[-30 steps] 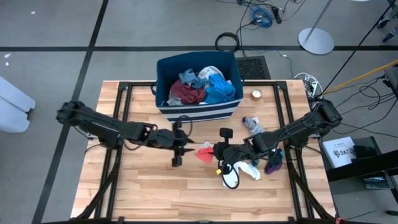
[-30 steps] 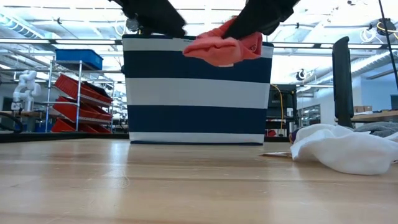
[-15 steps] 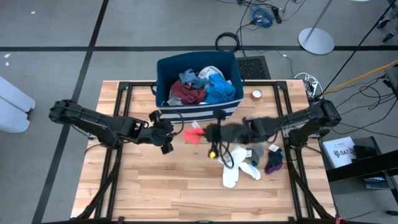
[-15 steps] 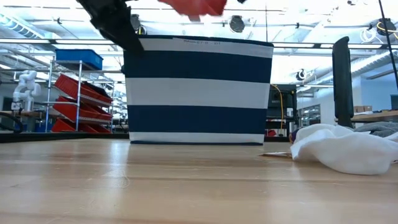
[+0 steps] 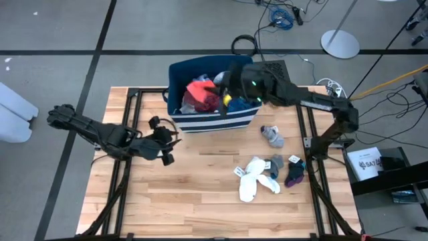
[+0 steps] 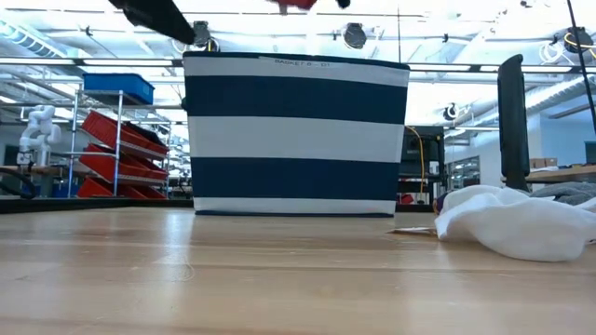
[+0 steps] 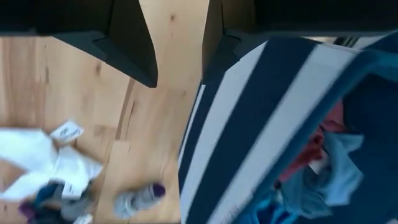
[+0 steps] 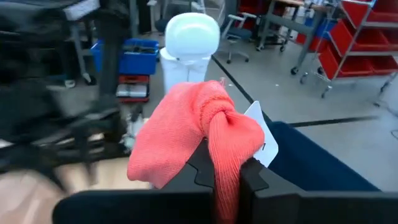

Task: Sort clothes
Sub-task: Put the orange socks into the blue laundry organizer, then put the white socks into the blue laundry organizer

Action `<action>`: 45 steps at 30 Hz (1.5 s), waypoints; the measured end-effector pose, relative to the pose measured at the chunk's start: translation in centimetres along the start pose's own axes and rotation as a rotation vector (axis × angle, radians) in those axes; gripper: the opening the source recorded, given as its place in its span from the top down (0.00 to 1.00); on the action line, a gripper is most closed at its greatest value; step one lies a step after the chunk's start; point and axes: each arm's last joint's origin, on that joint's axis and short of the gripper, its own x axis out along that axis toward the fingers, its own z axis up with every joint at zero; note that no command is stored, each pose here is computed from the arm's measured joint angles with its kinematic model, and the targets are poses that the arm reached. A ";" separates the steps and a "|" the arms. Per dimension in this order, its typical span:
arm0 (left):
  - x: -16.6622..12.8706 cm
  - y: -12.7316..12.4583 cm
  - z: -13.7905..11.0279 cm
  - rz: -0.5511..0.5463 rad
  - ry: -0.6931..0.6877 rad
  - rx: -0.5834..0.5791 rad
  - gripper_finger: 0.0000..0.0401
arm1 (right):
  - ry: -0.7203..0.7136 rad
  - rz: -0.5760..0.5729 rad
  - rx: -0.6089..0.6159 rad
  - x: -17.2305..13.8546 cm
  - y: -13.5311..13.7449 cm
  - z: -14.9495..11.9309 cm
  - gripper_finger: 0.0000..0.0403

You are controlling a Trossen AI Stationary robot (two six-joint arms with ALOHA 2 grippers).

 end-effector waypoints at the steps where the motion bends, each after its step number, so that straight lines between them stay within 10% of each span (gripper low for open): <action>1: -0.3 0.1 0.1 0.002 -0.017 -0.007 0.67 | 0.005 -0.010 0.015 0.7 -1.0 -0.4 0.99; 19: -0.6 0.4 0.5 0.038 -0.068 0.063 0.69 | -0.016 0.095 0.172 12.6 -7.4 -9.5 0.98; 36: -0.1 -0.1 0.4 0.028 -0.049 0.026 0.69 | 0.027 0.092 0.223 12.4 -7.3 -9.8 0.47; 45: 0.2 -0.4 0.4 0.020 -0.040 0.031 0.69 | -0.061 0.074 0.203 7.2 -7.8 -4.5 0.36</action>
